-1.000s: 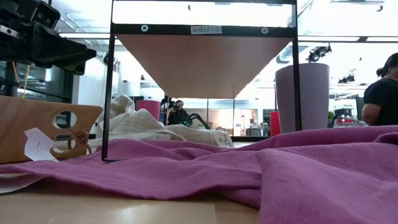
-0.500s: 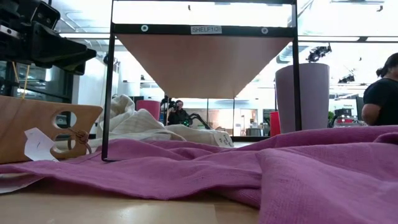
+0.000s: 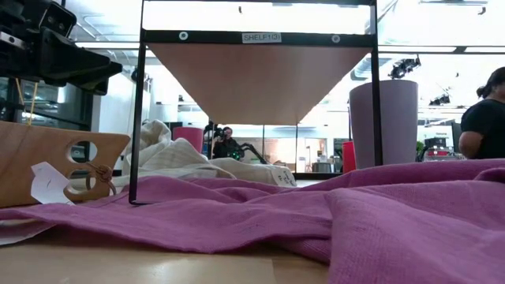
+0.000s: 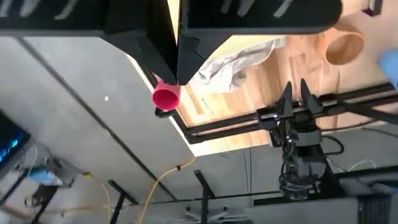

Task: Stack small to large cups/mugs on shelf
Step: Put the right brown mug on the shelf

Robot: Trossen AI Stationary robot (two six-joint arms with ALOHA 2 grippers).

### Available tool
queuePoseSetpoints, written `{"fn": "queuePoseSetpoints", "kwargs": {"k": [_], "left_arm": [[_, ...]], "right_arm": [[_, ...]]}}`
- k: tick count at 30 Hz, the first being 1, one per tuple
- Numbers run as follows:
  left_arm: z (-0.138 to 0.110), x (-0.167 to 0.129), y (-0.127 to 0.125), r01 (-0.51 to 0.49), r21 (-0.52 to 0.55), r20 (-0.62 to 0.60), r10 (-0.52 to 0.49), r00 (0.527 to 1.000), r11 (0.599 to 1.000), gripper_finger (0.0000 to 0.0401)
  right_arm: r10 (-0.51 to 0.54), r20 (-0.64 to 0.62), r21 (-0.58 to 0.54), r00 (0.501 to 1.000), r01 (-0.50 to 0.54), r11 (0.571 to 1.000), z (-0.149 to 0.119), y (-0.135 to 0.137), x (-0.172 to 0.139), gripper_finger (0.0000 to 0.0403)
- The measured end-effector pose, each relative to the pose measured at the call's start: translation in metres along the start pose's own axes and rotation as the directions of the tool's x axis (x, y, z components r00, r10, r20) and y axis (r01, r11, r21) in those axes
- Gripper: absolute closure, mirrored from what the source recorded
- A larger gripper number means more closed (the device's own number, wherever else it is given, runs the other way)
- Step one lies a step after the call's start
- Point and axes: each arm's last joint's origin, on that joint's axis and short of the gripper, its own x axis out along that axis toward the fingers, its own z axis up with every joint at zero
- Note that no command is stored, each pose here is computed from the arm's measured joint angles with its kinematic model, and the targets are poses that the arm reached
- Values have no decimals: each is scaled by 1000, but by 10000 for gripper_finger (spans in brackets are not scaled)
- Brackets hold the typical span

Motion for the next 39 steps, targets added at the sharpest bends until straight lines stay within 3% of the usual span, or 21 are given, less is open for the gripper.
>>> {"fn": "queuePoseSetpoints", "kwargs": {"k": [11, 17, 21, 28, 33, 39], "left_arm": [[0, 0, 0, 1, 0, 0, -1, 1000, 1000, 290], [0, 0, 0, 1, 0, 0, -1, 1000, 1000, 290], [0, 0, 0, 1, 0, 0, -1, 1000, 1000, 290], [0, 0, 0, 0, 0, 0, 0, 1000, 1000, 290], [0, 0, 0, 0, 0, 0, 0, 1000, 1000, 290], [0, 0, 0, 0, 0, 0, 0, 1000, 1000, 290]], "right_arm": [[7, -263, 86, 965, 16, 996, -27, 10, -3, 403], [-25, -387, 156, 922, 92, 983, -39, 7, -7, 403], [-26, -387, 202, 922, 112, 973, -40, 7, -6, 403], [-46, -423, 186, 905, 137, 973, -45, 7, 4, 403], [-30, -547, 176, 837, 150, 973, -68, 8, 26, 403], [-96, -650, 107, 754, 217, 970, -110, 9, 30, 403]]}}
